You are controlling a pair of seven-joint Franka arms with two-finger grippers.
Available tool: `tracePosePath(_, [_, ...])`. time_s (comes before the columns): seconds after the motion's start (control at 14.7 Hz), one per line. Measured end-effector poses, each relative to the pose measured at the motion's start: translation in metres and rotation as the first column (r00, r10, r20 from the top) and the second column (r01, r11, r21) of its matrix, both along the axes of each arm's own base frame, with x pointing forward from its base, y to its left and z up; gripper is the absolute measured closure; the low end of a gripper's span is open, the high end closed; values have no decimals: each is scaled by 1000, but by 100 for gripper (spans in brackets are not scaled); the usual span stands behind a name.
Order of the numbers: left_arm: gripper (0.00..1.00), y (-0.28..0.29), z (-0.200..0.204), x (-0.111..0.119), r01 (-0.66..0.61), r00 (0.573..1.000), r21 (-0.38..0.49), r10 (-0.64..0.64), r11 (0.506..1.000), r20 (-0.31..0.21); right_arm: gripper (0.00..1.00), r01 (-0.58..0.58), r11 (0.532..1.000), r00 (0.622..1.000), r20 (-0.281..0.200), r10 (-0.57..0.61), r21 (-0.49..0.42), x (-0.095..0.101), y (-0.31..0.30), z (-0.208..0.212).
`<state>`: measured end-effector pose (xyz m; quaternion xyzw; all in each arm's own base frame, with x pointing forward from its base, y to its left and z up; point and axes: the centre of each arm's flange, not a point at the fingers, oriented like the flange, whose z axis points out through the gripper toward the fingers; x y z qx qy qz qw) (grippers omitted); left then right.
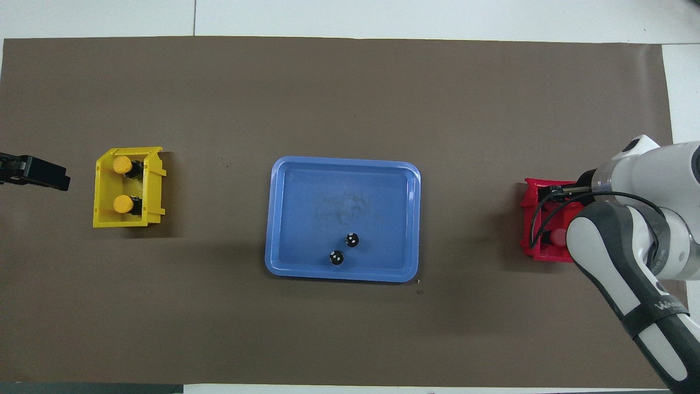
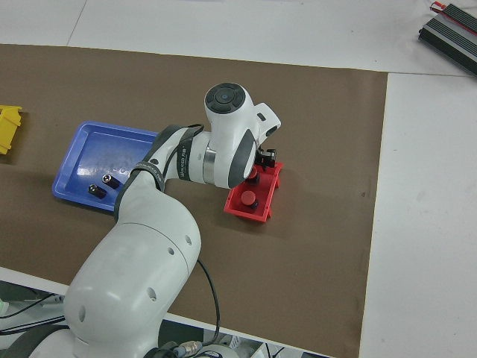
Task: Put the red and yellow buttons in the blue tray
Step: 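Reach the right gripper into the red holder and grasp a red button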
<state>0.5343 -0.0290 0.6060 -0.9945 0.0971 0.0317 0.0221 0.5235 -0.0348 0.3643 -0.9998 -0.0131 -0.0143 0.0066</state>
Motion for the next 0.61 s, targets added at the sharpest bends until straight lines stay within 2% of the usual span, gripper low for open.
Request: tracePosePath(0.61, [0,0,0,0,0,1000,0,0,1000,0,30,-25,1000,1000,-11,25,0,-4,-1,-5])
